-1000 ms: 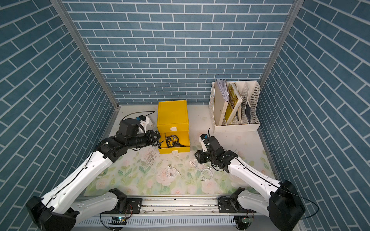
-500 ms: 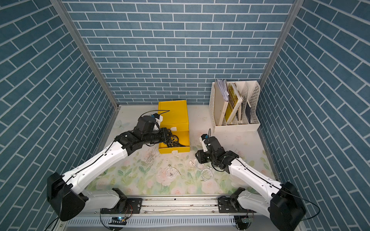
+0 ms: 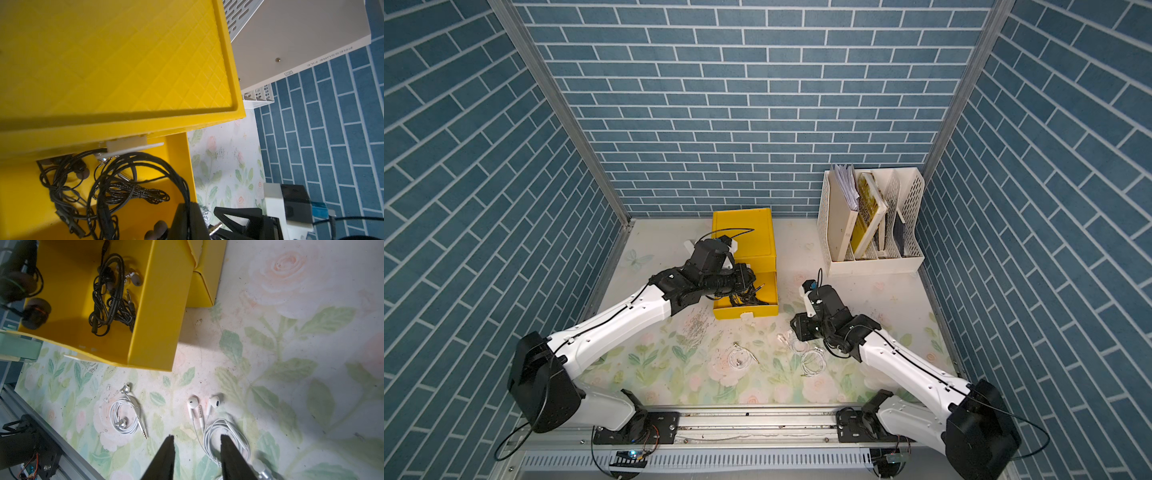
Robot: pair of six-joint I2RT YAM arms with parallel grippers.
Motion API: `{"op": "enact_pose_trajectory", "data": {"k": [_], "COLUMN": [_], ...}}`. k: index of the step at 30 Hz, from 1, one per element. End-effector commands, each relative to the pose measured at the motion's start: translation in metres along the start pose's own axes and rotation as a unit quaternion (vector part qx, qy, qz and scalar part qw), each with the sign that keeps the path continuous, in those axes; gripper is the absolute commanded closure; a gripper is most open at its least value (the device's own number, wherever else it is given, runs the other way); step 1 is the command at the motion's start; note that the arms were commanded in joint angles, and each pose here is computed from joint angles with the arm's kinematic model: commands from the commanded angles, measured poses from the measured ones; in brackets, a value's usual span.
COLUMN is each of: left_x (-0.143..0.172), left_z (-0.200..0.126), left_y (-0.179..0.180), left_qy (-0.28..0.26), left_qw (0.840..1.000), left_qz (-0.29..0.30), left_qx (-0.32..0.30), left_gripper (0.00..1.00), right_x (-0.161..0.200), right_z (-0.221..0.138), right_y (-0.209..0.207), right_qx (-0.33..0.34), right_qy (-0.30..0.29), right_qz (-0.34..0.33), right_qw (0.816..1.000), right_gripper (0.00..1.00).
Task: Place the wired earphones into the drawer by color
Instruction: Place the wired earphones in the drawer.
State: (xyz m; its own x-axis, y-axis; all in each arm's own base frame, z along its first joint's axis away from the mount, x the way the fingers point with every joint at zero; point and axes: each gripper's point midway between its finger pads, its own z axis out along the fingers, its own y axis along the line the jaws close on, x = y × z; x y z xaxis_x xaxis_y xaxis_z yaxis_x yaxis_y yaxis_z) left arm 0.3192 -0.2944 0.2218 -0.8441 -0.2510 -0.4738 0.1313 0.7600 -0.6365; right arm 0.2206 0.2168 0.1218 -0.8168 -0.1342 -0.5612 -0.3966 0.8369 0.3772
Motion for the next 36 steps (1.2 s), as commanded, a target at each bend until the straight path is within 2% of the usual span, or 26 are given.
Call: {"op": "enact_pose_trajectory", "data": {"k": [1,17,30,36], "left_x": [-0.006,-0.004,0.005,0.012], "left_z": [0.0,0.005,0.019,0.029], "left_y": [0.005,0.051,0.085,0.095], "left_qy": [-0.024,-0.057,-0.056,-0.053], "left_qw": [1.0,0.993,0.985,0.984], "left_qz": [-0.017,-0.024,-0.02,-0.023], "left_qx": [-0.011,-0.101,-0.163,-0.168], "left_gripper": [1.0,1.0,1.0,0.99], "right_x": [0.008,0.006,0.009,0.009], "right_z": [-0.002,-0.004,-0.003,-0.002], "right_y": [-0.008,-0.01,-0.012,-0.012], "right_qx": [0.015,0.022,0.025,0.023], "right_qy": [0.005,0.003,0.007,0.007], "right_qz": [-0.002,-0.011,-0.013,-0.012], "right_qw": [1.0,1.0,1.0,1.0], "right_gripper": [0.6,0.61,0.61,0.61]}}
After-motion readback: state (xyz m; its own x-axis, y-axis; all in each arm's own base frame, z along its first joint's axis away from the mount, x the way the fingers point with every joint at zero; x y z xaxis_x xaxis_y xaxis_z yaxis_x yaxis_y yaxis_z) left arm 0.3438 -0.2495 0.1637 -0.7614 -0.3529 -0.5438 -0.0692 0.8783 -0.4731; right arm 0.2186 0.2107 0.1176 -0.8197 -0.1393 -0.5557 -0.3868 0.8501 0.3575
